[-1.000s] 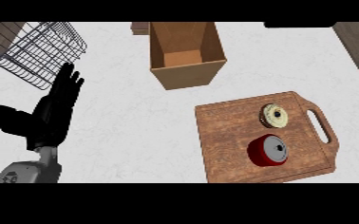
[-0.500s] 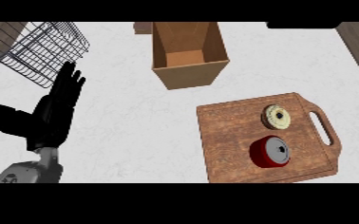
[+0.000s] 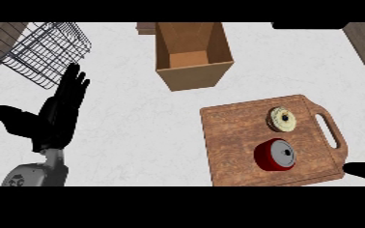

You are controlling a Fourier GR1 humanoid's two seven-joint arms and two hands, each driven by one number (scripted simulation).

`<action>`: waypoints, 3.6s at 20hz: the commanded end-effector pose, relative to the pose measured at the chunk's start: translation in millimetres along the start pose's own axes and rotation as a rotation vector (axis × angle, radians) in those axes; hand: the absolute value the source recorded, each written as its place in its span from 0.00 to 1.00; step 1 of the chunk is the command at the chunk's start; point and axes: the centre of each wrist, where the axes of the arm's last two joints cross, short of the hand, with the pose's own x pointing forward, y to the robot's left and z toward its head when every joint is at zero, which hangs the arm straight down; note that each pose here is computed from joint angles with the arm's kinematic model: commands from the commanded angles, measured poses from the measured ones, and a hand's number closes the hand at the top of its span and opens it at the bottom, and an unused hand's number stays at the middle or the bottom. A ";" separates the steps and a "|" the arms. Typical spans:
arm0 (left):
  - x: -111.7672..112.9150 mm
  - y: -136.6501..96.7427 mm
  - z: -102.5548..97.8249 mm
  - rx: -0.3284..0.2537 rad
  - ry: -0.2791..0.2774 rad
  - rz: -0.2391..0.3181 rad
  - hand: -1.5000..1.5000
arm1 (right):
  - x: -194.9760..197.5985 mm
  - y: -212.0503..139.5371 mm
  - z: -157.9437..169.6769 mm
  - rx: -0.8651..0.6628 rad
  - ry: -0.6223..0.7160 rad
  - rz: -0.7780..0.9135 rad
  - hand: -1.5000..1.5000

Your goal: Pick the cupcake from the cutting board and place it in the cardboard box

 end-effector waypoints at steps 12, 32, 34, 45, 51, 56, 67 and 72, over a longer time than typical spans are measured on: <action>6.8 -8.5 0.8 -0.006 -0.006 0.001 0.50 | 15.6 55.4 -30.1 0.053 0.102 0.014 0.00; 24.3 -3.8 0.8 0.013 -0.010 -0.004 0.50 | 11.6 84.7 -55.3 0.030 0.136 0.007 0.00; 7.3 -6.2 -1.2 0.006 -0.004 -0.015 0.50 | -6.4 115.9 -62.5 0.021 0.146 0.066 0.00; 15.4 -1.2 3.7 0.003 -0.006 0.010 0.50 | -16.0 112.3 -86.8 0.053 0.166 0.056 0.00; 11.1 0.9 3.7 -0.006 -0.008 -0.003 0.50 | 1.0 123.8 -86.0 0.074 0.164 0.067 0.00; 19.4 2.7 6.7 0.003 -0.007 -0.007 0.50 | -24.8 115.4 -73.3 0.082 0.175 0.058 0.00; 4.7 6.0 2.1 -0.014 -0.002 -0.009 0.50 | -39.3 147.5 -99.6 0.067 0.166 0.083 0.00; 14.3 3.1 -2.8 -0.004 -0.005 0.000 0.50 | -21.8 148.3 -86.1 0.090 0.150 0.103 1.00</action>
